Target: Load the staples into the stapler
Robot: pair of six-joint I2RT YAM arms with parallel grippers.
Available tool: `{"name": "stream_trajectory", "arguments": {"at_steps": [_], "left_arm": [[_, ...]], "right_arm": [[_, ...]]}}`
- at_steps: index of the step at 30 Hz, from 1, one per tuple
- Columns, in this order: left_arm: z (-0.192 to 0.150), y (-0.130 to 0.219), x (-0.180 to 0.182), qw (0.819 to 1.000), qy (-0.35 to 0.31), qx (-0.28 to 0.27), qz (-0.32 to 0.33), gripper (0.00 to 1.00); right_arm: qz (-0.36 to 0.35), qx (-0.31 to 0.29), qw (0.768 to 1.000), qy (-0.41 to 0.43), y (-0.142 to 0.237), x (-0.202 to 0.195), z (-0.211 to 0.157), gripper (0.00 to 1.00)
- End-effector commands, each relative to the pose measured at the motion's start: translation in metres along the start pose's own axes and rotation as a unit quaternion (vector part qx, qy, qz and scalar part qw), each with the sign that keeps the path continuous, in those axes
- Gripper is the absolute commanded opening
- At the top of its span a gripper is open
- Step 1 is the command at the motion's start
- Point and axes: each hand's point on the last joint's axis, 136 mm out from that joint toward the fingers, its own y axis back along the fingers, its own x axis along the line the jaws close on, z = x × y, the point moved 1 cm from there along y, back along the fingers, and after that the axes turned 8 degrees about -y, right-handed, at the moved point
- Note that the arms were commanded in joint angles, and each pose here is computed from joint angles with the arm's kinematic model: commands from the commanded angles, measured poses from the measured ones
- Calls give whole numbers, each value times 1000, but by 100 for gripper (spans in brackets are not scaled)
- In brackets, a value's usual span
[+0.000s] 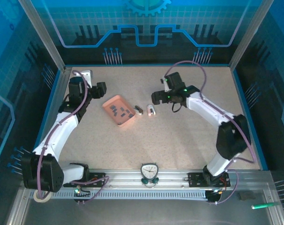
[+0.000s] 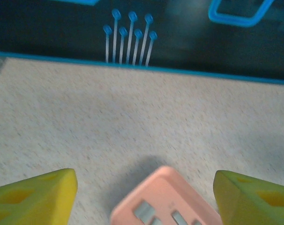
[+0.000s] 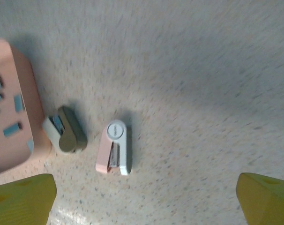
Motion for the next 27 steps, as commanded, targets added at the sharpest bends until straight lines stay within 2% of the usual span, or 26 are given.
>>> {"name": "stream_trajectory", "arguments": {"at_steps": [1,3,5,13,27], "left_arm": [[-47,-2,-25,992,7,118,-34,76],[-54,-5,-37,991,0,130,-44,76],[-60,-9,-46,989,-6,137,-51,76],[-75,-24,-63,986,-10,158,-61,76],[-78,-36,-76,982,-20,177,-66,76]], "right_arm": [[-23,119,993,-6,-19,2,-45,90],[-9,148,989,-16,-34,13,-51,82],[-5,165,986,-20,-46,19,-54,79],[9,194,981,-17,-84,35,-54,76],[-33,218,975,-8,-120,24,-61,57]]}}
